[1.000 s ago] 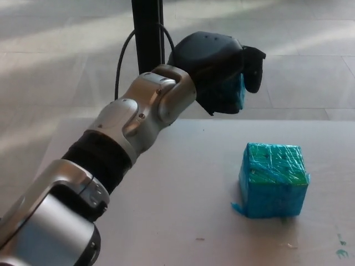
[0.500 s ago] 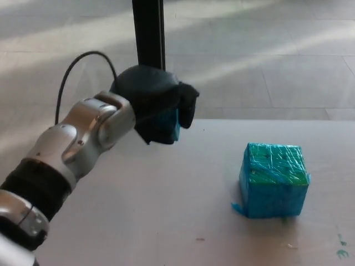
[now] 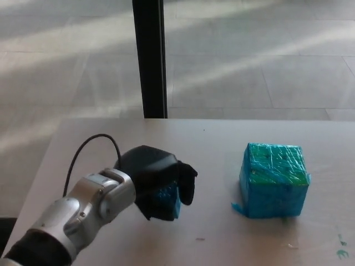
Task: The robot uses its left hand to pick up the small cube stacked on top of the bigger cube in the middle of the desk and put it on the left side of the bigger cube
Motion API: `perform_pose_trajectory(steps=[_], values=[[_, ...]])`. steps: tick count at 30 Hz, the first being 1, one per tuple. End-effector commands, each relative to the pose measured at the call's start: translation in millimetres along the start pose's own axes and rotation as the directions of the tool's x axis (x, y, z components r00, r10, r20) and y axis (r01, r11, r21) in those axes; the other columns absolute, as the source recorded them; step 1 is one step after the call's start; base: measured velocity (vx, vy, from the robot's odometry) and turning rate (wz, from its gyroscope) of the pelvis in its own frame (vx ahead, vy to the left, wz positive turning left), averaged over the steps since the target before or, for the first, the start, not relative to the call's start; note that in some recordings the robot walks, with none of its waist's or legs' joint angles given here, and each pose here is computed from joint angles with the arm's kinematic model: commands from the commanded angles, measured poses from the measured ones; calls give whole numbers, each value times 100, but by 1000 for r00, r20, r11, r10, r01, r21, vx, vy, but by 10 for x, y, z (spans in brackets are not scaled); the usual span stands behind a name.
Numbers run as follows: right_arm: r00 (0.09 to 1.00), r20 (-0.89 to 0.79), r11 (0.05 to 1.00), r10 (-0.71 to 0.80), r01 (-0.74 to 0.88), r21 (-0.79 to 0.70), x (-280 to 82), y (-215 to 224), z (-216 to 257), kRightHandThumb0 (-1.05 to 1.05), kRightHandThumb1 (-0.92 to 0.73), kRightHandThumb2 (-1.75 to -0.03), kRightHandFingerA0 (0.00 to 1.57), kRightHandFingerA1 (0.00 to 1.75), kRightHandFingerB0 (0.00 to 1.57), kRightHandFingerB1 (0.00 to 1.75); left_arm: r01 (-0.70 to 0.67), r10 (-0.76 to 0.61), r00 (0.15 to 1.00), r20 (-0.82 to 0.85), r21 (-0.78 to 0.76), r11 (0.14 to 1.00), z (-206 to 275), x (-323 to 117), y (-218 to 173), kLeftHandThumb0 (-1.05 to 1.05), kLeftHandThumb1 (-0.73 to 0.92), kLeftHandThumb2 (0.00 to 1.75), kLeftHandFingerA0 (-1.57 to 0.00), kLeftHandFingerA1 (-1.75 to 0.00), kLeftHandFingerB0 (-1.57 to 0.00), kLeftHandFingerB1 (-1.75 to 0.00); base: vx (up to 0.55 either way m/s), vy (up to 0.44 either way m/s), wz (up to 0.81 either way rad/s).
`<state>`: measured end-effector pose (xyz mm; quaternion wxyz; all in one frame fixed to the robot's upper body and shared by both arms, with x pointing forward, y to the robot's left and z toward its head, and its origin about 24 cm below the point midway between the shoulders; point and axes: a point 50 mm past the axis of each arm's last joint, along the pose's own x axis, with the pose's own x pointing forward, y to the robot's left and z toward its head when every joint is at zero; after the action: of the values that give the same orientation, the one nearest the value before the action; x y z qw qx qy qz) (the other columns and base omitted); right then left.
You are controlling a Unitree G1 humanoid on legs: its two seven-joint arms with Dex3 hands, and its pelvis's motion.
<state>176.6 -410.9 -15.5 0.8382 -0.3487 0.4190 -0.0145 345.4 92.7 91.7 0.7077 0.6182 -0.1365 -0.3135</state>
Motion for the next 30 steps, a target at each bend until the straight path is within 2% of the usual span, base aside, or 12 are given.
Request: perform_pose_trajectory(steps=[1, 4, 9, 11, 12, 14, 16, 17, 23, 24, 27, 30], values=[[999, 22, 1000, -29, 29, 7, -21, -102, 40, -68, -45, -80, 90, 95, 70, 79, 32, -31, 999, -25, 33, 999, 29, 15, -165, -16, 72, 80, -82, -162, -74, -132, 0, 0, 0], [999, 23, 1000, -29, 29, 11, -14, -100, 54, -69, -44, -80, 89, 94, 69, 80, 48, -45, 998, -42, 73, 996, 24, 25, -196, -17, 72, 75, -76, -168, -70, -137, 0, 0, 0], [999, 24, 999, -28, 28, 16, -10, -96, 57, -69, -44, -80, 91, 95, 69, 79, 111, -99, 992, -79, 163, 980, 6, 36, -213, -14, 66, 66, -76, -150, -77, -94, 0, 0, 0], [999, 21, 999, -31, 31, 19, -10, -100, 56, -68, -43, -79, 91, 94, 69, 80, 127, -110, 989, -98, 191, 973, 0, 25, -190, -29, 62, 61, -56, -108, -65, -64, 0, 0, 0], [999, 20, 999, -35, 34, 24, -11, -105, 54, -68, -43, -79, 91, 94, 69, 80, 143, -118, 986, -118, 228, 963, -4, 21, -173, -29, 62, 61, -56, -108, -65, -64, 0, 0, 0], [999, 28, 999, -31, 31, 21, -14, -95, 53, -68, -43, -79, 92, 95, 71, 79, 182, -149, 976, -160, 212, 960, -19, 23, -175, -40, 53, 56, -34, -75, -38, -41, 0, 0, 0], [1000, 20, 1000, -23, 23, 7, -15, -91, 44, -69, -44, -79, 88, 95, 67, 80, 252, -209, 955, -211, 205, 946, -34, 20, -130, -66, 38, 80, -2, -34, -4, -26, 0, 0, 0], [1000, 21, 1000, -21, 20, 14, -17, -88, 42, -69, -34, -97, 87, 94, 66, 80, 274, -225, 946, -232, 202, 940, -35, 19, -114, -76, 44, 84, 0, -23, -9, -7, 0, 0, 0], [1000, 17, 1000, -20, 20, 1, -11, -86, 46, -69, -43, -78, 86, 94, 64, 76, 285, -246, 934, -258, 128, 950, -5, 30, -25, -91, 50, 94, 0, -16, 0, 0, 0, 0, 0], [1000, 17, 1000, -17, 17, 22, -12, -79, 33, -67, -31, -94, 88, 95, 64, 77, 290, -253, 933, -256, 117, 950, 2, 41, 17, -94, 52, 96, 0, -12, 0, 0, 0, 0, 0], [1000, 16, 1000, -16, 16, 16, -15, -68, 20, -61, -35, -101, 86, 94, 63, 77, 280, -250, 932, -262, 87, 956, 13, 43, 76, -94, 52, 97, 0, -11, 0, 0, 0, 0, 0], [1000, 17, 999, -19, 19, 30, -17, -71, 19, -64, -39, -78, 86, 95, 67, 74, 242, -236, 936, -260, -8, 970, -5, 39, 147, -94, 51, 98, 0, -8, 0, 0, 0, 0, 0]])
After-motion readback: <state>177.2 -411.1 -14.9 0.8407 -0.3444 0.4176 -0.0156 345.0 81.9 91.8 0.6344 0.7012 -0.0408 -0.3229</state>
